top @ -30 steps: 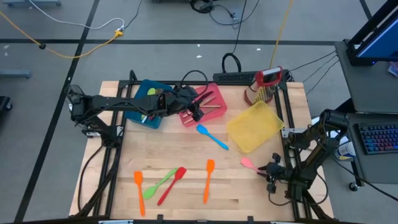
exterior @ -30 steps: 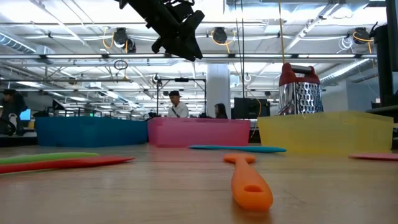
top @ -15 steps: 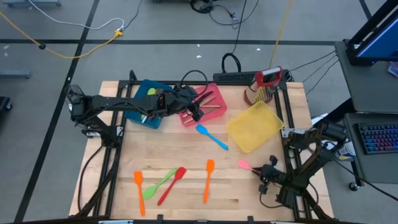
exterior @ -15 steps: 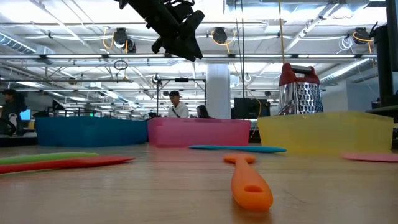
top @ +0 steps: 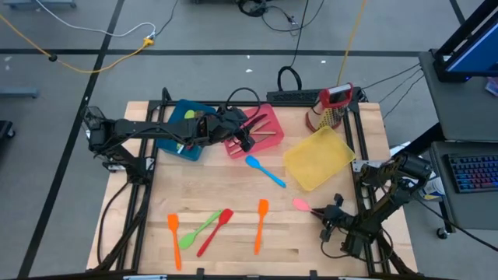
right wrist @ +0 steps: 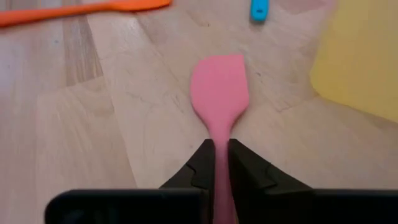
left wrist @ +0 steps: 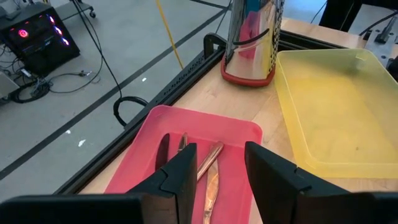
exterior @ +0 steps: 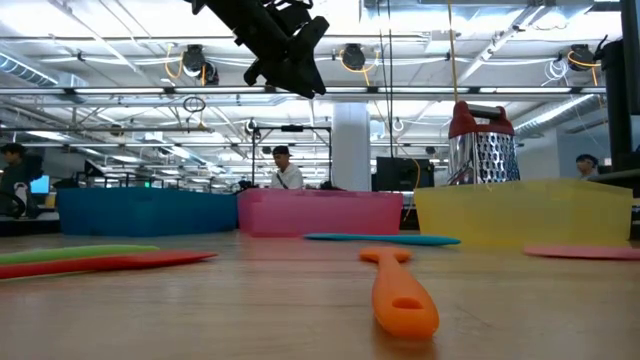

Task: Pick & Place Kitchen Items
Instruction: Put the pink spatula into the yellow bin

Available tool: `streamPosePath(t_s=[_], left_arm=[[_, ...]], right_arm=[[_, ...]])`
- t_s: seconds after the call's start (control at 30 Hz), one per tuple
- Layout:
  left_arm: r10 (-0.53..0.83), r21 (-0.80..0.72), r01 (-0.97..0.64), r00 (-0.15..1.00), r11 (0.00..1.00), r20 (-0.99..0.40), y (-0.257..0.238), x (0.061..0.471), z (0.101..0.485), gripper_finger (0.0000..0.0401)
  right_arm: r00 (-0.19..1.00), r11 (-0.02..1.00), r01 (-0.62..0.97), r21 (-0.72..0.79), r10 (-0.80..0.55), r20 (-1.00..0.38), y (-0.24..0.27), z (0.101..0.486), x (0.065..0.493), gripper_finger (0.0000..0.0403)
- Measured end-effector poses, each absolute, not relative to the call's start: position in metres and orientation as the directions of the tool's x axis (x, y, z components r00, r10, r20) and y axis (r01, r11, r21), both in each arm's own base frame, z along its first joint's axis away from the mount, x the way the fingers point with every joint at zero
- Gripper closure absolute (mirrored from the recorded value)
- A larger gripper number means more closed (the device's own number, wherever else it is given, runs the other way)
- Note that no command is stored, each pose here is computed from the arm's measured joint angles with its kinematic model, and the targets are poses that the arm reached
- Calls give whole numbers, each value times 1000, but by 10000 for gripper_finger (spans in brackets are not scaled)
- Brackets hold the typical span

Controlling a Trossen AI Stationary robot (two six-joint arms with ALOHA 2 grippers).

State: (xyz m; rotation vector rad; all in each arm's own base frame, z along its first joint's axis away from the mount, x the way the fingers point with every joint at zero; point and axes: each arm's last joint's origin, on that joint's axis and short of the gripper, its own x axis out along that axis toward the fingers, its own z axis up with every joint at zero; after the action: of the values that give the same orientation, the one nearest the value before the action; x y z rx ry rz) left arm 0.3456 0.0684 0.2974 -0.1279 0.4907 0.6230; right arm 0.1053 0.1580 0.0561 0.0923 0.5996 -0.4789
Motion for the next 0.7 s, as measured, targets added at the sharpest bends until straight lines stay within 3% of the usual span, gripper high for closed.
streamPosePath(t_s=[0.5, 0.7], left_arm=[[528, 35, -585, 703, 810, -477, 68, 346, 297, 261], [528, 37, -585, 701, 810, -480, 68, 345, 297, 261]], right_arm=[[788, 909, 417, -18, -371, -490, 157, 93, 115, 389], [763, 920, 389, -44, -349, -545, 153, 102, 123, 388]])
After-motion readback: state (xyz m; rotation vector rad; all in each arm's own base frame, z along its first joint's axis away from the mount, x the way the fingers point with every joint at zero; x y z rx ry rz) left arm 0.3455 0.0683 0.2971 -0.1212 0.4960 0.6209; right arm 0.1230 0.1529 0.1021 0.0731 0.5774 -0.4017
